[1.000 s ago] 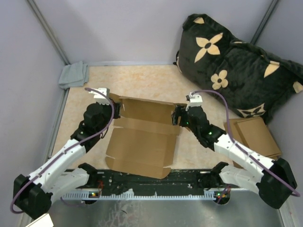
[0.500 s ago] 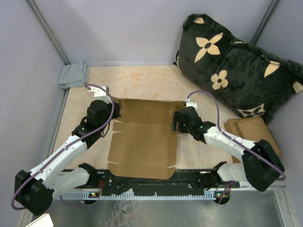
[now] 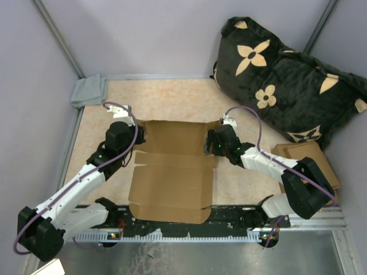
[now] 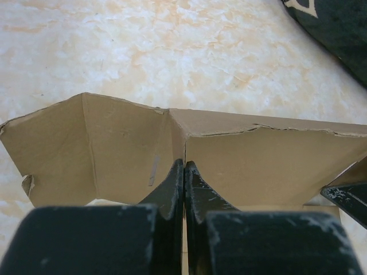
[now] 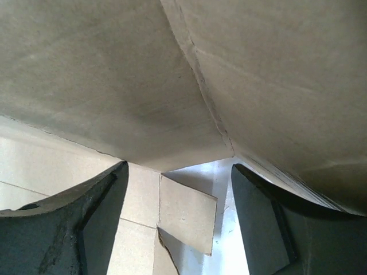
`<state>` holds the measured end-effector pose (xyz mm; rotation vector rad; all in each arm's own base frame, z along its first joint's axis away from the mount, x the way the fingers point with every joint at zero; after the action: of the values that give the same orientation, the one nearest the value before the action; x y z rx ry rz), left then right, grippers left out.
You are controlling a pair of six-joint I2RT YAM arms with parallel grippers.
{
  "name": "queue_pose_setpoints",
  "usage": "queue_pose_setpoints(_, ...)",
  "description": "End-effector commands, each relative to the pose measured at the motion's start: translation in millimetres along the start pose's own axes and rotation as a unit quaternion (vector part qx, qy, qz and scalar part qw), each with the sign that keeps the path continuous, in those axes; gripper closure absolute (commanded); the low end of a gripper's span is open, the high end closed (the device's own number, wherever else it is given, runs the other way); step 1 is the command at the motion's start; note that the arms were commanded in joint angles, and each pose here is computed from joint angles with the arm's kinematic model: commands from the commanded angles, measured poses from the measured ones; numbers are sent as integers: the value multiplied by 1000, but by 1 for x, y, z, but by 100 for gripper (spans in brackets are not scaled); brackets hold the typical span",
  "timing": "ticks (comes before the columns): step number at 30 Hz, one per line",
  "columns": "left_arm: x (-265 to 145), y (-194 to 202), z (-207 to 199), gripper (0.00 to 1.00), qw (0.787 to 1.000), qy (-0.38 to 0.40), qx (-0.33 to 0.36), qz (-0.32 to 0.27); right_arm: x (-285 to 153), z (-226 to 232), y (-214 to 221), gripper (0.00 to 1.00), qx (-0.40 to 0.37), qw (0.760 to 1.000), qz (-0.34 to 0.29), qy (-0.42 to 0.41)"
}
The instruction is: Fold the paper box
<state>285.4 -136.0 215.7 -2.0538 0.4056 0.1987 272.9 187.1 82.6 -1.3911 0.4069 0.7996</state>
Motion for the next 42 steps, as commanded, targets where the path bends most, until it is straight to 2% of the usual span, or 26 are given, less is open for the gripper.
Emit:
queue_pose_setpoints(1,-5,-5,-7,100,1000,11,-15,-2,-4,9,8,29,17,999,32,-20)
queue_pose_setpoints(4,-7,-7,-7,100,1000,12,-25,-8,-12,9,12,30,18,999,27,-29)
queue_pose_setpoints(7,-10,-14,-6,100,999,9,-34,-30,-24,8,7,31,13,999,-3,-40)
queue_pose_setpoints(13,-10,-32,-7,100,994,0,-80,-77,-38,6,-26,28,-23,998,-55,-27)
queue_pose_setpoints(23,-1,-67,-17,100,974,35,-105,-199,-9,13,-113,27,-57,993,-106,-7)
queue_pose_setpoints(26,13,-63,-15,100,976,12,-104,-190,1,13,-128,27,-53,994,-100,-11)
queue_pose_setpoints(29,21,-48,-8,100,979,0,-114,-171,6,17,-123,27,-52,994,-88,-27)
queue_pose_setpoints(36,22,-23,10,100,981,-33,-133,-140,7,18,-70,30,-17,996,-55,-72)
queue_pose_setpoints(42,22,-21,6,100,984,-35,-129,-119,12,4,-29,30,-1,999,-20,-50)
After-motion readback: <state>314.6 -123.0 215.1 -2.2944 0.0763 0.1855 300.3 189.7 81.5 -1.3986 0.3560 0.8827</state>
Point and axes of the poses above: each gripper's point midway between its finger pads, its own x axis out along the fingers, its own z axis along the line the jaws close on, y = z × x, the point moved 3 cm from there along -x, back along the fingers, and after that the axes turned 14 degrees about -x, right-handed, at the moved point
